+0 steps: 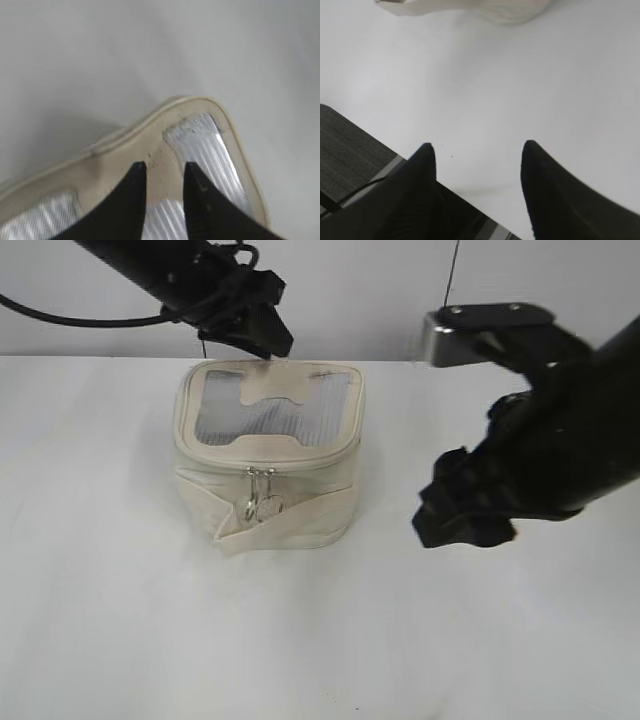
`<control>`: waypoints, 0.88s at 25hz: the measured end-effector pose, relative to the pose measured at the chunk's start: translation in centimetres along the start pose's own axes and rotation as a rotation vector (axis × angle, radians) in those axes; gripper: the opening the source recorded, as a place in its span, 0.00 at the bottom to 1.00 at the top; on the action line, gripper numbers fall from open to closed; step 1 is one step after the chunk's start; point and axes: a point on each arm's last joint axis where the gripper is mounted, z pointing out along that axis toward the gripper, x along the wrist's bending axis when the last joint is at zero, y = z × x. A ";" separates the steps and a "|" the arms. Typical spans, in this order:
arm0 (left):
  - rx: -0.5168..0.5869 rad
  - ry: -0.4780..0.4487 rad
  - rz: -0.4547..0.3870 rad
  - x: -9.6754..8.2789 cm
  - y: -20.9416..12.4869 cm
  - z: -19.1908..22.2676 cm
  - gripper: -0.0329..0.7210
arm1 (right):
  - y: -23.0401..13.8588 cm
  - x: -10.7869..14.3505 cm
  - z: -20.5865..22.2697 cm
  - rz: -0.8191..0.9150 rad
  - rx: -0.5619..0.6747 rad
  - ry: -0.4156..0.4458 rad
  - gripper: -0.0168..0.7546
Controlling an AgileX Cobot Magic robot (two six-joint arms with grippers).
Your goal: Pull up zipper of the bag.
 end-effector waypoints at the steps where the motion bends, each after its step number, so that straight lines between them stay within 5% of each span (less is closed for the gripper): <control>1: -0.013 0.011 0.003 -0.6 -0.5 -1.2 0.32 | -0.4 -0.1 -1.2 -0.016 -0.002 -0.018 0.58; 7: -0.164 0.090 0.037 -5.7 -6.3 -12.2 0.33 | -3.3 0.0 -8.3 -0.071 -0.045 -0.054 0.58; 14: -0.308 0.232 0.120 -10.6 -19.6 -23.6 0.35 | -11.8 -1.2 -14.2 -0.113 -0.144 -0.069 0.58; 18: -0.341 0.328 0.148 -11.5 -27.2 -26.9 0.37 | -16.8 -2.1 -16.1 -0.110 -0.256 -0.056 0.59; 22: -0.418 0.384 0.165 -11.7 -33.3 -27.9 0.53 | -20.2 -2.7 -17.4 -0.118 -0.397 -0.034 0.72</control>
